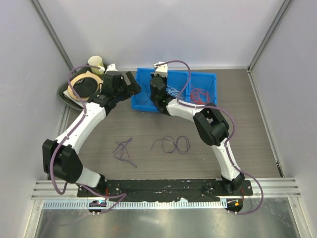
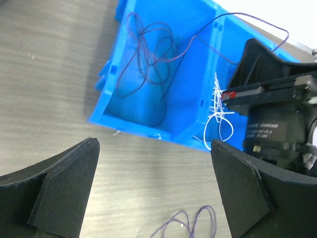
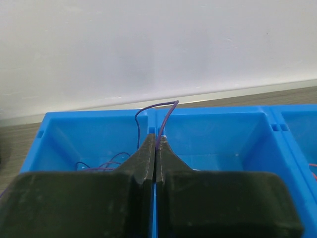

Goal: Untangle the cables

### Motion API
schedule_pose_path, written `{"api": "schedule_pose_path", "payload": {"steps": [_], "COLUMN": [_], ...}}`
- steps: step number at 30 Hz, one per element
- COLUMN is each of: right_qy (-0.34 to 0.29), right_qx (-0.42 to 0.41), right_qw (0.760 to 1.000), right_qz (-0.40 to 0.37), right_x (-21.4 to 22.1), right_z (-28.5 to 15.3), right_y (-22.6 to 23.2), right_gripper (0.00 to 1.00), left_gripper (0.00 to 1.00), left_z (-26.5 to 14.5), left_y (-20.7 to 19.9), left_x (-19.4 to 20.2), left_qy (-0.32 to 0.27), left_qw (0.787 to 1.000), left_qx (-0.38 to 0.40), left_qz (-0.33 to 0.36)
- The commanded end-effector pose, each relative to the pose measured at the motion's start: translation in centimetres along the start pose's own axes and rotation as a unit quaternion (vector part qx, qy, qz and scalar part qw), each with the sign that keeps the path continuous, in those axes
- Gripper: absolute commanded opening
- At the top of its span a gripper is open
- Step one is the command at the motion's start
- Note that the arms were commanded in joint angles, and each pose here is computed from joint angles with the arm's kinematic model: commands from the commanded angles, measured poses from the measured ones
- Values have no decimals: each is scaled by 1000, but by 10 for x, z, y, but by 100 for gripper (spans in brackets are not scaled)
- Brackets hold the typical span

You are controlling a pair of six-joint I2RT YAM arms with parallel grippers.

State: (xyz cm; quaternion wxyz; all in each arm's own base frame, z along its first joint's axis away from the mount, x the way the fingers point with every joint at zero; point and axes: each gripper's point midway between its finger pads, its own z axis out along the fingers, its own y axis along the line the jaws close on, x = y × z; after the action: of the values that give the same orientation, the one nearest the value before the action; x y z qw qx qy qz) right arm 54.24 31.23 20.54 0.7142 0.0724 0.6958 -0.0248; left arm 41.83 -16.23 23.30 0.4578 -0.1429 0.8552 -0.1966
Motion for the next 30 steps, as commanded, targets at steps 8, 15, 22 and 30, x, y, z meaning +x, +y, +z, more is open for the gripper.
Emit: {"api": "schedule_pose_path", "payload": {"steps": [8, 15, 22, 30], "right_qy": [-10, 36, 78, 68], "right_qx": [-27, -88, -134, -211], "right_qw": [999, 994, 987, 975], "right_qz": [-43, -61, -42, 18], "right_x": [-21, 16, -2, -118], "right_z": [12, 8, -12, -59], "right_y": [31, 54, 62, 59], "right_gripper": [1, 4, 39, 75], "left_gripper": [100, 100, 100, 100], "left_z": [-49, -76, -92, -100], "left_y": [70, 112, 139, 151], "left_x": [69, 113, 137, 155], "left_qy": [21, 55, 75, 104], "left_qw": [977, 967, 961, 954], "left_qx": [-119, -178, -221, -243], "left_qz": [-176, -174, -149, -143]}}
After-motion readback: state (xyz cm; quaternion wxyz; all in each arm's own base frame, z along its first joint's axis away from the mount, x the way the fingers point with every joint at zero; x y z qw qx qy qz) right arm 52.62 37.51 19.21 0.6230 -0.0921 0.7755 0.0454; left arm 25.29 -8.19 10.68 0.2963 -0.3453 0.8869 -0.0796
